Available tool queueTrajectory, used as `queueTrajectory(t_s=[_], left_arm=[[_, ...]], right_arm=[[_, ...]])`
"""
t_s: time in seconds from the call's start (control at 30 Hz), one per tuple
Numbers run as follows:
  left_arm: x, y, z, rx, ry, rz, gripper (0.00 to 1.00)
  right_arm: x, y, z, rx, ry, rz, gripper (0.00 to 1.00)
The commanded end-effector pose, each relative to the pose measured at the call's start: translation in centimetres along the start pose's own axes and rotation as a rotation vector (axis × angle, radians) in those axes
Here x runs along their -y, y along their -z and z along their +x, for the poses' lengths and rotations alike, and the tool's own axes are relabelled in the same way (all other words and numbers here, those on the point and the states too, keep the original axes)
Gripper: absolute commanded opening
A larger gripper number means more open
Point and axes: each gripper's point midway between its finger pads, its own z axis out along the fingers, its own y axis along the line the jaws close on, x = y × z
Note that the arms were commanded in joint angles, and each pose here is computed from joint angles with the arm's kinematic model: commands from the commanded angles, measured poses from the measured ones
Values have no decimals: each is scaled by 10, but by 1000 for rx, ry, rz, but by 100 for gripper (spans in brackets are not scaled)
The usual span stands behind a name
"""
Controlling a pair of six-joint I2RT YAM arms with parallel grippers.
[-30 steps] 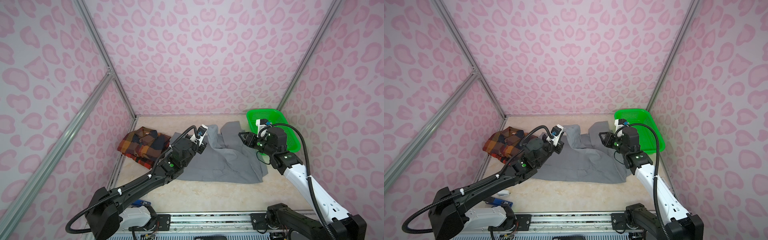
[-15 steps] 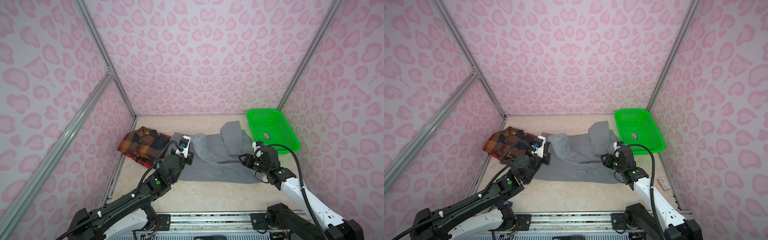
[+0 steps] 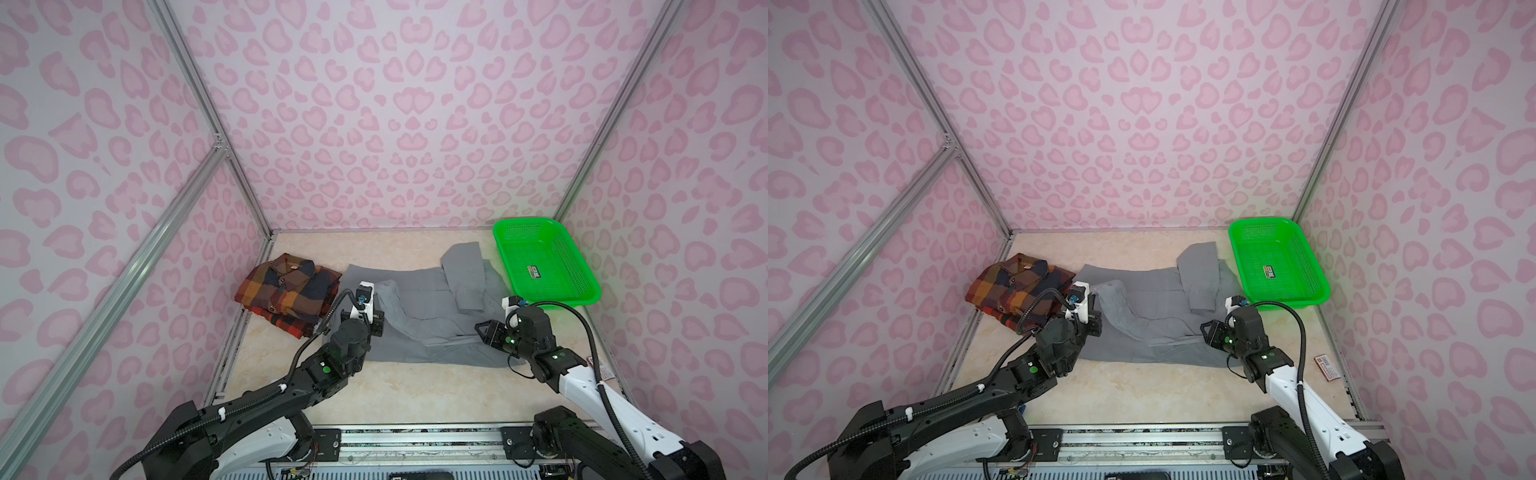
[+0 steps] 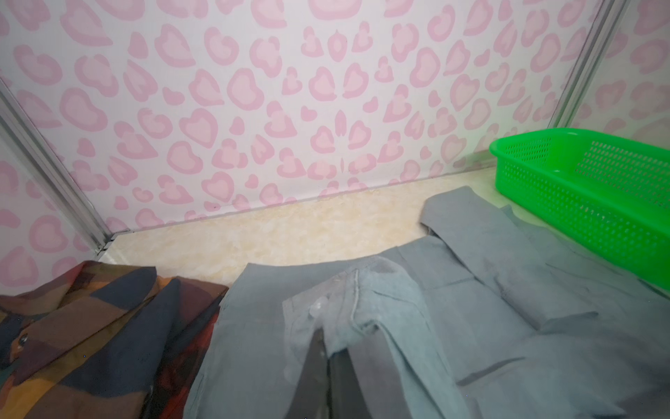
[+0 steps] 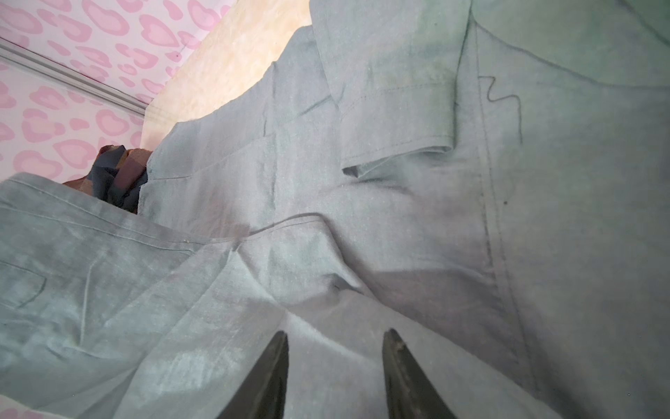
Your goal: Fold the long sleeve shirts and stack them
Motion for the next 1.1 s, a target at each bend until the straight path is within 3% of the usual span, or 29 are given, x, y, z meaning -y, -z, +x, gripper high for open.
queueTrajectory(t_s=[0.0,0.17,0.57,0.87,0.93,1.07], left_arm=[[2,-8,-50,157,33,-4,4],[-12,-16,-56,215,50,-72,4],[-53,13,60,2,191,-180,4],[-63,23,82,-20,167,-201,4],[-70,25,87,-25,177,-239,9],[-78,27,98,-46,194,-288,32]], right_arm=[[4,-4,2,10,-18,0,43],[8,-4,4,24,-21,5,43],[28,-14,35,26,-43,16,42],[38,-15,44,43,-43,45,42],[42,-16,45,49,-51,51,41],[45,-17,49,45,-65,53,41]])
